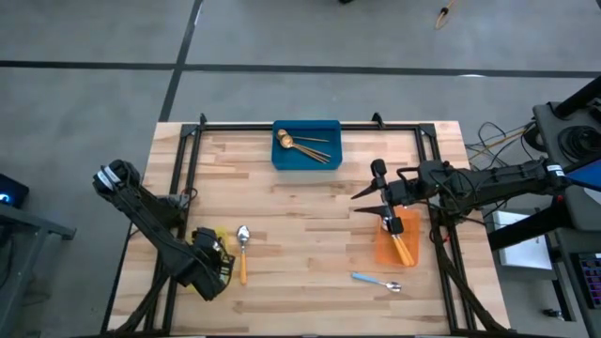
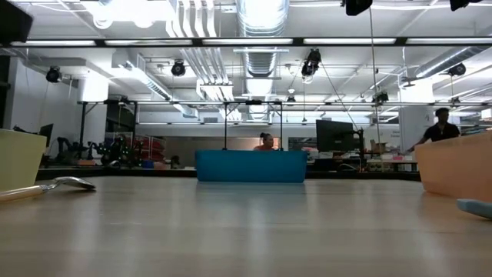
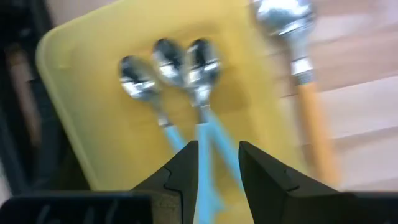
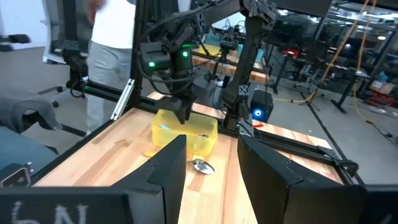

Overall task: Sort silverware by color (type)
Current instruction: Put the orange spoon into the orange bin

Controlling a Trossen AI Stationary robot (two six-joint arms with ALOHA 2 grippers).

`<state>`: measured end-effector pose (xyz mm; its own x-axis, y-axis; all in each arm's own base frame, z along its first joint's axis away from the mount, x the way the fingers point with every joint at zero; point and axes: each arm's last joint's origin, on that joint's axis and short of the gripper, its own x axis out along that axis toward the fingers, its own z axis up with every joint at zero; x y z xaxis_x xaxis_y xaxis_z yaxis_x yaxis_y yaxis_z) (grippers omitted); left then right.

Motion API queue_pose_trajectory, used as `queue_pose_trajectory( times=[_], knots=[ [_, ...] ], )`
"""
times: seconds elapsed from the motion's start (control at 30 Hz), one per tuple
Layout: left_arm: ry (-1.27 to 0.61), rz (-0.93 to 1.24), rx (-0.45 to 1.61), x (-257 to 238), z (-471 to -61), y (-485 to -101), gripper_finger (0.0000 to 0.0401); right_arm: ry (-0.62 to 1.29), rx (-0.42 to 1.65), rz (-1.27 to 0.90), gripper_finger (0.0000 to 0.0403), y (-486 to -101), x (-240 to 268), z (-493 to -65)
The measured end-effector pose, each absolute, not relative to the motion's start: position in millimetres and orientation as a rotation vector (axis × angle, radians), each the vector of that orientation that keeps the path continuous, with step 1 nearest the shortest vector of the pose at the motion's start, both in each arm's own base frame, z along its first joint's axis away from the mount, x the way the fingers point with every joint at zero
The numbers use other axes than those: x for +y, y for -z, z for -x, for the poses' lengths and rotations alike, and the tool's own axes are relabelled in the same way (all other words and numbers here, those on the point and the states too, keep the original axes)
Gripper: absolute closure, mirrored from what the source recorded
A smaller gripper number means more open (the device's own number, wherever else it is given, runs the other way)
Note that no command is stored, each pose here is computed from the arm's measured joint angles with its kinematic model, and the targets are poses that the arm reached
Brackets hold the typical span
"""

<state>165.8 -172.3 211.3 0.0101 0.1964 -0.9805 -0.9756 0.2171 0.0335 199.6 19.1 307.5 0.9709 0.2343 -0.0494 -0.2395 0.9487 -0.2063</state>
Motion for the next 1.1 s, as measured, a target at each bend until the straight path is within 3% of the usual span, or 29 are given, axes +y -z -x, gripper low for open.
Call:
queue_pose_trajectory(
  times=[0.47, 1.1],
  knots=[
    [-0.957, 0.847, 1.084, -135.3, -244.6, -252.6, 0.0305, -0.222, 0.028, 0.205, 0.0266, -307.5, 18.5, -199.8],
    [-1.036, 0.740, 1.263, -139.7, -294.9, -203.6, 0.0305, -0.226, 0.060, 0.216, 0.0266, -304.3, 18.5, -199.3]
  ],
)
